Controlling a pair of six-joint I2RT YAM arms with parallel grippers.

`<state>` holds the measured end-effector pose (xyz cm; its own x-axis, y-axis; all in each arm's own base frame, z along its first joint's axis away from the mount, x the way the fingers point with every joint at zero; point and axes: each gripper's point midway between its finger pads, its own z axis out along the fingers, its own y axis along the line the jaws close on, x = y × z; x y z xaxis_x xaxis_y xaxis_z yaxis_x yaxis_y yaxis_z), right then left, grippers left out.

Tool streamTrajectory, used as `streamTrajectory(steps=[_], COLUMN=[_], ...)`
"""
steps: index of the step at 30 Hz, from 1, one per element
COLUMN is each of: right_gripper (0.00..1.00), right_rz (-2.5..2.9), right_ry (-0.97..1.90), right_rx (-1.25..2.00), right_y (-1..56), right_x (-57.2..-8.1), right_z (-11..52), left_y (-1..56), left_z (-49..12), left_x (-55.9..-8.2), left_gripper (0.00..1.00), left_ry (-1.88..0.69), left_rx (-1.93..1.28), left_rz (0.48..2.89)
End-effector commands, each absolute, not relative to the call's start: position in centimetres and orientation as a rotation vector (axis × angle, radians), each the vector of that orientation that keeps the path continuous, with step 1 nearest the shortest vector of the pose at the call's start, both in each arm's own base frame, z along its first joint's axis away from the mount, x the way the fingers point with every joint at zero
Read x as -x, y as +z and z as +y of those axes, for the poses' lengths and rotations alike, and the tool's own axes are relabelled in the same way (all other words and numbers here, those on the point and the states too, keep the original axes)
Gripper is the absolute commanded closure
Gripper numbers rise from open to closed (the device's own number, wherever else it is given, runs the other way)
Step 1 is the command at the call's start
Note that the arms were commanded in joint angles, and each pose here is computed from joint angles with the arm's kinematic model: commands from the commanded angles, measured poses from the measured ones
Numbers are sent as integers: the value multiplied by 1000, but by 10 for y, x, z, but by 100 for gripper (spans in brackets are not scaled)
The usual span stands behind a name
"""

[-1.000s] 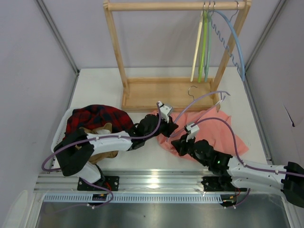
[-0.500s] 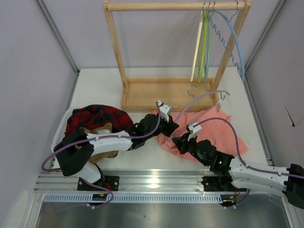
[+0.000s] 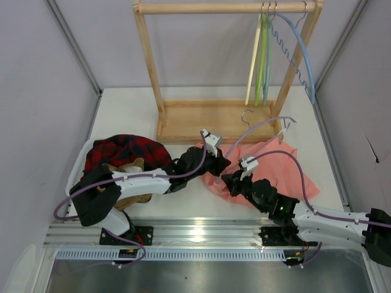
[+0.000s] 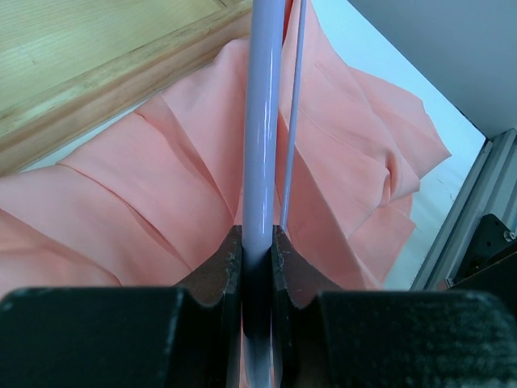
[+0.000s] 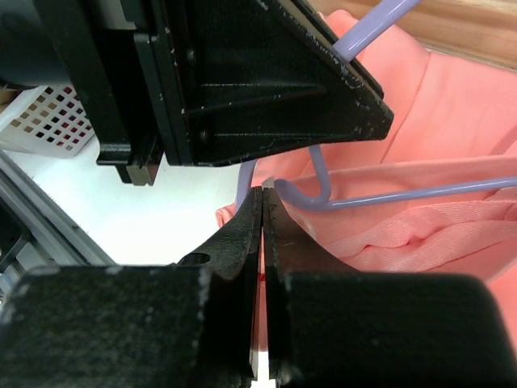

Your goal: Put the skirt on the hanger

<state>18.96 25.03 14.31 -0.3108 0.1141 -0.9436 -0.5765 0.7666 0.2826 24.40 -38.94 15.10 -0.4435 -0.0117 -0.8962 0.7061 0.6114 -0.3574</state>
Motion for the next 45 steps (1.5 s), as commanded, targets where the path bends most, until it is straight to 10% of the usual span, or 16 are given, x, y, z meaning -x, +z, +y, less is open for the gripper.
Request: streamTrajectory(steps=[1,45], right_gripper=[100,100], right_rz=[1655,1702], right_ry=[742,812], right_rx=[299,432], right_y=[185,176], right_x=[-200,-182], right_z=[257,283], left_y=[177,201], left_z=[-401,-402], left_x=[-244,-244], left_gripper=[100,100], left_ry=[-998,-971], left_rx=[-503,-490], left_rz=[1780,1779])
